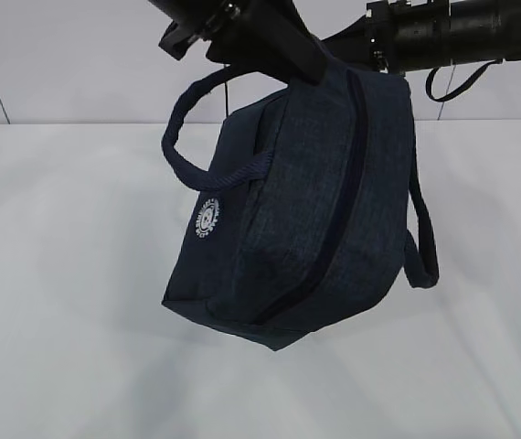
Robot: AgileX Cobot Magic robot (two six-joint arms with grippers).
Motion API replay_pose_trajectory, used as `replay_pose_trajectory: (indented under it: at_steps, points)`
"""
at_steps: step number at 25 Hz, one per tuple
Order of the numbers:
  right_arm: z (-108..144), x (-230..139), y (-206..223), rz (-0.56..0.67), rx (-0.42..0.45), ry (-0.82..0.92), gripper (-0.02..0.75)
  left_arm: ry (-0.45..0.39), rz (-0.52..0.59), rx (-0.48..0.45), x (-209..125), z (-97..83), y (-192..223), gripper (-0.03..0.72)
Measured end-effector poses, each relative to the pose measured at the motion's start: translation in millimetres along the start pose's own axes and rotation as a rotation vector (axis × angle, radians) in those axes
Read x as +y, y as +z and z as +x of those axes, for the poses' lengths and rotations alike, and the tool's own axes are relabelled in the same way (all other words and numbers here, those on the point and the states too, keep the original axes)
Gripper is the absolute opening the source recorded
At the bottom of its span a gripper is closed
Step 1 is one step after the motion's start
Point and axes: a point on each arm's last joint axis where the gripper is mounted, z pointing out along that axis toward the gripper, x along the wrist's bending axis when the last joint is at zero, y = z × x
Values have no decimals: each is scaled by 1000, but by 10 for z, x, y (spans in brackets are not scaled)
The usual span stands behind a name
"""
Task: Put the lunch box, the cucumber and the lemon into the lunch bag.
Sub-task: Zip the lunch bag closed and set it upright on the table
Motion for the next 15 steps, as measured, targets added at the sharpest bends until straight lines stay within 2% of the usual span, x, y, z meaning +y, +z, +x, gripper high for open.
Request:
replay_pose_trajectory:
  at_steps: [8, 15]
  points:
    - [-16, -24, 13, 8, 13, 11, 7, 3, -10, -12, 8, -9, 3, -4]
    - [-5, 24, 15, -33, 32, 28, 7, 7, -40, -2, 35, 0, 2, -4]
